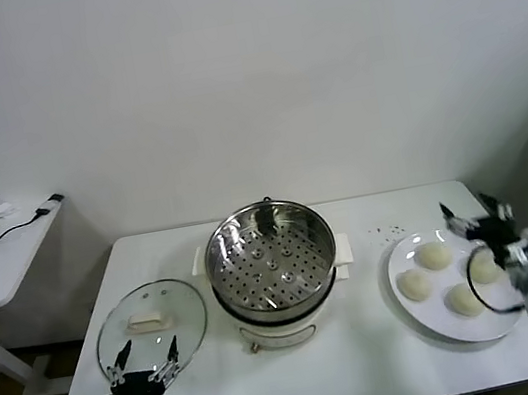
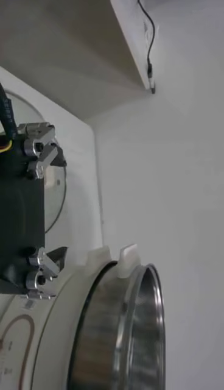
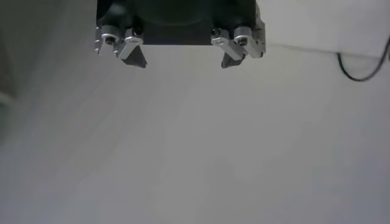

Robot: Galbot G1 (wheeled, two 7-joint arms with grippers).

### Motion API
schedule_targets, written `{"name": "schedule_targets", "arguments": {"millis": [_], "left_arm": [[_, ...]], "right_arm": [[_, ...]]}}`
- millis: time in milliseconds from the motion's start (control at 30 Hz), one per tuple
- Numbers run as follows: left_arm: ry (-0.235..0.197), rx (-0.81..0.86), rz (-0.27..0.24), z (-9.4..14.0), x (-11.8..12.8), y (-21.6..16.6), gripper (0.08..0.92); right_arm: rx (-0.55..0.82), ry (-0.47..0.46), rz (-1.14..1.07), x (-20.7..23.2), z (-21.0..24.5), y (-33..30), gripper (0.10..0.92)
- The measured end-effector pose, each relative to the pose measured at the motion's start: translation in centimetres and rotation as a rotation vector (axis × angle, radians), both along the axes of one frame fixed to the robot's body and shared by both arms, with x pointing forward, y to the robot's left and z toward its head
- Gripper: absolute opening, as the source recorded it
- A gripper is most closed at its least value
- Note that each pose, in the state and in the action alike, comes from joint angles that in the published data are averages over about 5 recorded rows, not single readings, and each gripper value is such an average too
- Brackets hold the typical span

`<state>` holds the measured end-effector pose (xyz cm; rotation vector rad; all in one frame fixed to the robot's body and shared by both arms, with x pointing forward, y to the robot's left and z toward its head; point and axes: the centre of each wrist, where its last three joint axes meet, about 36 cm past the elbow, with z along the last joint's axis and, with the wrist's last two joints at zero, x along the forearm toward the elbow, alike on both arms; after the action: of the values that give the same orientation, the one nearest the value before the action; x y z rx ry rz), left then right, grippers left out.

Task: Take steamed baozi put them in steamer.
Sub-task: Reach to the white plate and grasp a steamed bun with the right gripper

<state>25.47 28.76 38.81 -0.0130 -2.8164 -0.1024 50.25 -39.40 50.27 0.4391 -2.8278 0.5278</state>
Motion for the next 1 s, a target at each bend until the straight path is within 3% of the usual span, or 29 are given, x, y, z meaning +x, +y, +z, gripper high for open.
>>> {"name": "schedule_targets", "arguments": {"millis": [300,533,733,1000], "left_arm": [[-0.015,-0.007,-0.009,0.5,-0.3,-0.3,0.823],[-0.02,-0.015,-0.017,0.5,-0.5,-0.7,0.823],[-0.023,-0.016,-0.02,0.6,-0.7,-0.8,0.823],[-0.027,-0.021,-0.021,0.7,-0.6,-1.0,0.823]], "right_arm": [[-0.368,0.139,0.514,8.4,5.6,-1.8,0.823],[-0.619,0.306,0.792,13.1,10.8,-2.8,0.823],[-0.774,0.508,0.905,14.8,11.2,-1.6,0.823],[-0.877,0.718,0.886,15.4,9.3,-1.7,0.823]]}}
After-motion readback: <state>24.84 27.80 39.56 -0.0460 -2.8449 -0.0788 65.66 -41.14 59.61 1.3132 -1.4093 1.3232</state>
